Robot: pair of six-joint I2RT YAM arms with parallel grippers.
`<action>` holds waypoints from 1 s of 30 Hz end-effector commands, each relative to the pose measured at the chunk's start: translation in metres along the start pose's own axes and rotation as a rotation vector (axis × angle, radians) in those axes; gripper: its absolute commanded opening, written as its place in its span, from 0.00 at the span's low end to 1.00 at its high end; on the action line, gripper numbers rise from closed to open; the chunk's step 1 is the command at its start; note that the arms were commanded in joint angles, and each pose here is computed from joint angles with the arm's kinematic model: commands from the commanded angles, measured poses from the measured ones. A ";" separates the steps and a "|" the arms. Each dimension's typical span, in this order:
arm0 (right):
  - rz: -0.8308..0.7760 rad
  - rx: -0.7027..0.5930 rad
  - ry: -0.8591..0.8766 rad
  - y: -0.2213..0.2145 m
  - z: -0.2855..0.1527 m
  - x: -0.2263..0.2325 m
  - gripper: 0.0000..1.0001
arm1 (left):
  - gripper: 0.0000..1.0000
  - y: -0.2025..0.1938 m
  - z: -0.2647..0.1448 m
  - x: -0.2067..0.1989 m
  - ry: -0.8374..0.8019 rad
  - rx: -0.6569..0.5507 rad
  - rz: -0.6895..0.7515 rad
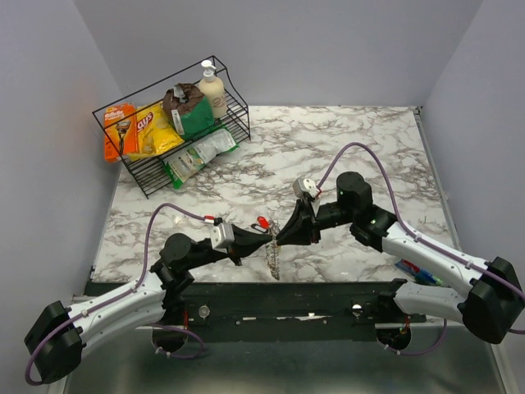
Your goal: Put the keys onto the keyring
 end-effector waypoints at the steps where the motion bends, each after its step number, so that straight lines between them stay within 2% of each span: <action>1: -0.043 -0.032 -0.046 0.004 -0.005 -0.001 0.27 | 0.00 0.037 0.005 0.002 -0.016 -0.112 0.059; 6: -0.052 -0.045 -0.076 0.007 -0.009 0.002 0.27 | 0.00 0.033 0.002 0.003 -0.001 -0.093 0.067; 10: -0.069 -0.064 -0.107 0.011 -0.012 0.003 0.32 | 0.00 0.034 0.002 0.003 -0.003 -0.090 0.068; 18: -0.056 -0.043 -0.058 0.010 -0.005 0.000 0.36 | 0.00 0.036 0.005 0.002 -0.019 -0.092 0.069; 23: -0.051 -0.042 -0.044 0.009 -0.004 0.000 0.46 | 0.00 0.037 0.006 0.002 -0.027 -0.093 0.069; 30: -0.050 -0.050 -0.037 0.011 -0.003 0.001 0.49 | 0.00 0.038 0.009 0.001 -0.041 -0.092 0.067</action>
Point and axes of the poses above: each gripper's point midway between its finger pads, its own z axis out along the fingers, its own x axis along the line the jaws close on, y = z × x, the point moved 3 cm from there along -z, back along the fingers, and after that the axes turned 11 degrees about z, right-handed, at the moved point
